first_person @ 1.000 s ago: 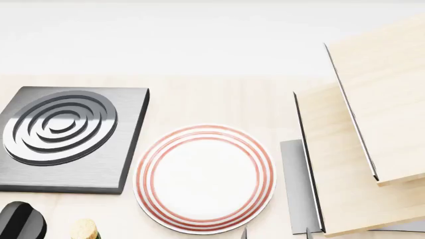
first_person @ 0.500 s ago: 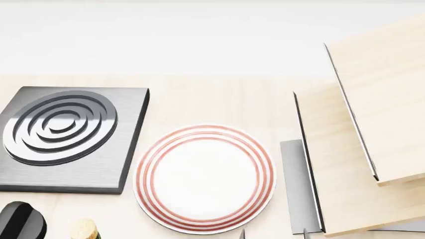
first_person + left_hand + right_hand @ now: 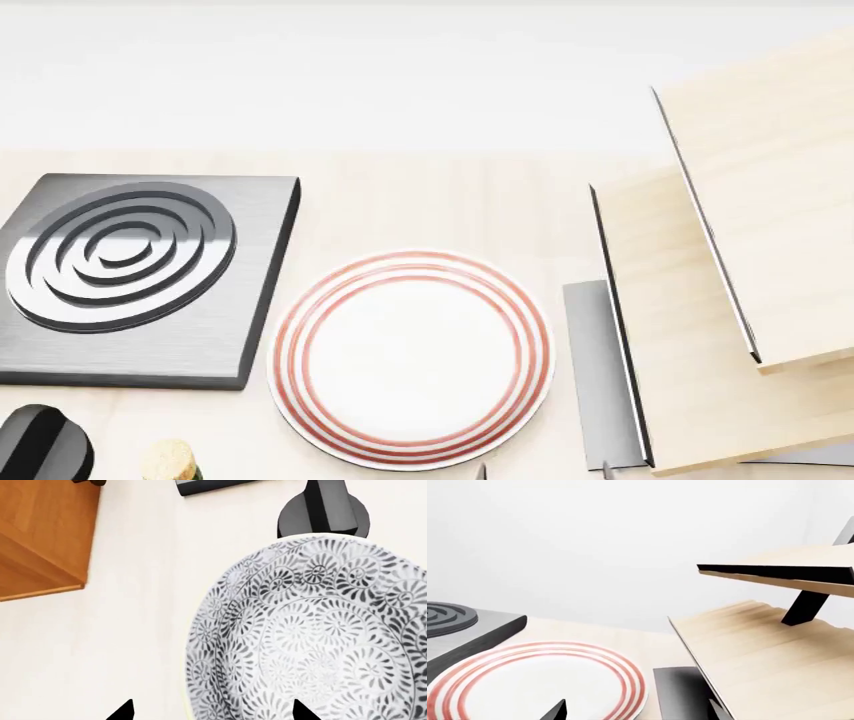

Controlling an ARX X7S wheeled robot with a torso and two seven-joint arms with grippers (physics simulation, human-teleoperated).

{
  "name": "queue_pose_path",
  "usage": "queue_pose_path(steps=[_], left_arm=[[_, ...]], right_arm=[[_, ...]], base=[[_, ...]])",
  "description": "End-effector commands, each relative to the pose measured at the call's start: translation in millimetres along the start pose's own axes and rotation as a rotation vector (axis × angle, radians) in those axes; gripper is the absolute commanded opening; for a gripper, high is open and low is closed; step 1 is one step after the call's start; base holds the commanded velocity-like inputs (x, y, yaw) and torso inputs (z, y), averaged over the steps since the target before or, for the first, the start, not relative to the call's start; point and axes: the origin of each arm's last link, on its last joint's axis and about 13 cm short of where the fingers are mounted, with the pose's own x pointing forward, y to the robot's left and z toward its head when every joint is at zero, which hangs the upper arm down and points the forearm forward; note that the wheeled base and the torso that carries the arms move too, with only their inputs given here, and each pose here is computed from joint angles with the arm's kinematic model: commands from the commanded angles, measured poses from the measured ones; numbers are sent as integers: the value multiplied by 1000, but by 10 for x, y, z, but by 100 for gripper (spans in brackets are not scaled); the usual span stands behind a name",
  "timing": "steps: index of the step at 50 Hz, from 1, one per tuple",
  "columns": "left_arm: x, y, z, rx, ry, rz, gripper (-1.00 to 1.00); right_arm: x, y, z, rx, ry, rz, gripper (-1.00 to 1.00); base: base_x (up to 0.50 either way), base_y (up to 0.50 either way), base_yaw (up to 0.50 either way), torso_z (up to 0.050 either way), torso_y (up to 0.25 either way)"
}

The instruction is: Pick up the akita bowl and put it on the plate.

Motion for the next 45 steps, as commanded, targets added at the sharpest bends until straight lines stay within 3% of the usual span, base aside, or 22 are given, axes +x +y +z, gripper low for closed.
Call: queue_pose_path(steps=[1,45], left_arm=[[49,-20,-22,-3,2,-4,100],[367,-42,57,-17,50,-22,100]], right_arm=[[-4,3,-4,0,2,1,100],[-2,22,-59,-2,11,7,100]], base=[[0,0,0,0,0],[0,0,0,0,0]])
